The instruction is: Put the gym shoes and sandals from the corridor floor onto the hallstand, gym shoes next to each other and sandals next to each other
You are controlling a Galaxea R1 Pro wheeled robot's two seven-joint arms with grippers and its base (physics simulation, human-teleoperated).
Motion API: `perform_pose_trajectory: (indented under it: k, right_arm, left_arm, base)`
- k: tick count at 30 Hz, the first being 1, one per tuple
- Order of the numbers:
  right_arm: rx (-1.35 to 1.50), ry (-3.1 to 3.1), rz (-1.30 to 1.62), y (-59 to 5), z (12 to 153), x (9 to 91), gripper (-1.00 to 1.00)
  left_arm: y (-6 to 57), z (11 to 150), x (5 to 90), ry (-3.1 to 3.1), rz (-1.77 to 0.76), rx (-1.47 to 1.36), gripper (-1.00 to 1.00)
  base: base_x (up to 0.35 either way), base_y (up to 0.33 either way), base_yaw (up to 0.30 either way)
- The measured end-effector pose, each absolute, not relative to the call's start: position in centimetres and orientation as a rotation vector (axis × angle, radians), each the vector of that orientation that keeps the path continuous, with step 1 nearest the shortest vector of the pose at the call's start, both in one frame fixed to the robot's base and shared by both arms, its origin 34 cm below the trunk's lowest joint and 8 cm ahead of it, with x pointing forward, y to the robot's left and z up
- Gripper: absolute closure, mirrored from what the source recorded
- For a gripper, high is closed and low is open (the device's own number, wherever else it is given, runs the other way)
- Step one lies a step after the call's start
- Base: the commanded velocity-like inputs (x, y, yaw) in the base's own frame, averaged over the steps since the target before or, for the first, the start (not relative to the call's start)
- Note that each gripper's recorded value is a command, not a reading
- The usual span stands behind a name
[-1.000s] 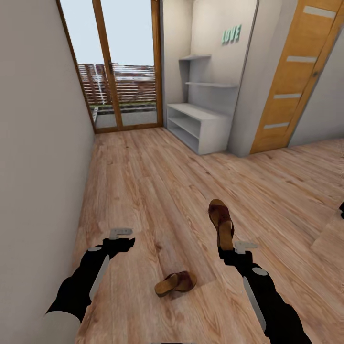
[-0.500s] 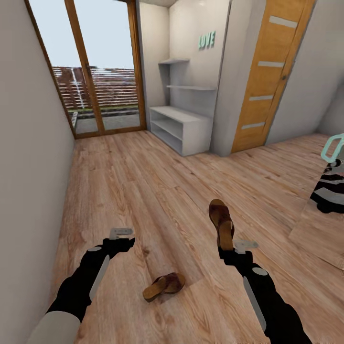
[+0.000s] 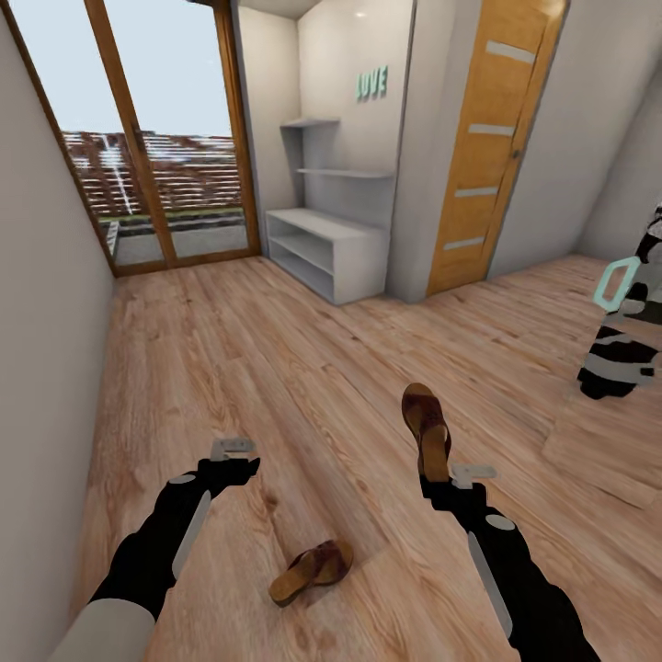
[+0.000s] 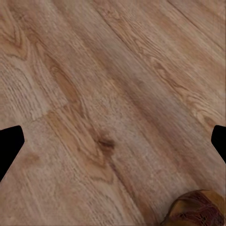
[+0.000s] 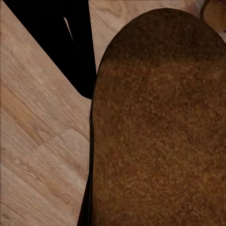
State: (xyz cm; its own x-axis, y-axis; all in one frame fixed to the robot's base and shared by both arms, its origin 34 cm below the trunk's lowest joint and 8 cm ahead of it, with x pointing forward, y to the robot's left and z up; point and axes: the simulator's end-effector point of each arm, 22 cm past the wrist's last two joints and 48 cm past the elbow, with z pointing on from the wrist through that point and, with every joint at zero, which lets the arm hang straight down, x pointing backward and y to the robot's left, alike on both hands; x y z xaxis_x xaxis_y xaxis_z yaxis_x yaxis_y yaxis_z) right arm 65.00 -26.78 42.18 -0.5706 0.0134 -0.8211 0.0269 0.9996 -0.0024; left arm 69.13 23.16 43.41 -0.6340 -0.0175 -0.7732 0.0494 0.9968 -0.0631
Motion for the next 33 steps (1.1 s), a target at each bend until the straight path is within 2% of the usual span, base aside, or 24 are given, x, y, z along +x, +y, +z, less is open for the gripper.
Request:
perform_pose_trajectory:
  k: [6,16,33]
  right_arm:
    - [0.028,2.179,-0.019,-26.83,42.14,64.99,1.00]
    - [0.030,2.177,-0.018,-26.84,42.21,65.03,1.00]
    - [0.030,2.167,-0.018,-26.85,42.82,65.11,1.00]
  left_arm:
    - [23.16,43.39,69.13,2.256,-0.098,0.022,-1.00]
    - [23.16,43.38,69.13,2.256,-0.098,0.022,-1.00]
    - [23.14,44.05,69.23,2.244,-0.098,0.023,-1.00]
  base:
    - [0.167,0.158,-0.004]
    - [0.011,0.010,-0.014]
    - [0.000,0.000,-0.253]
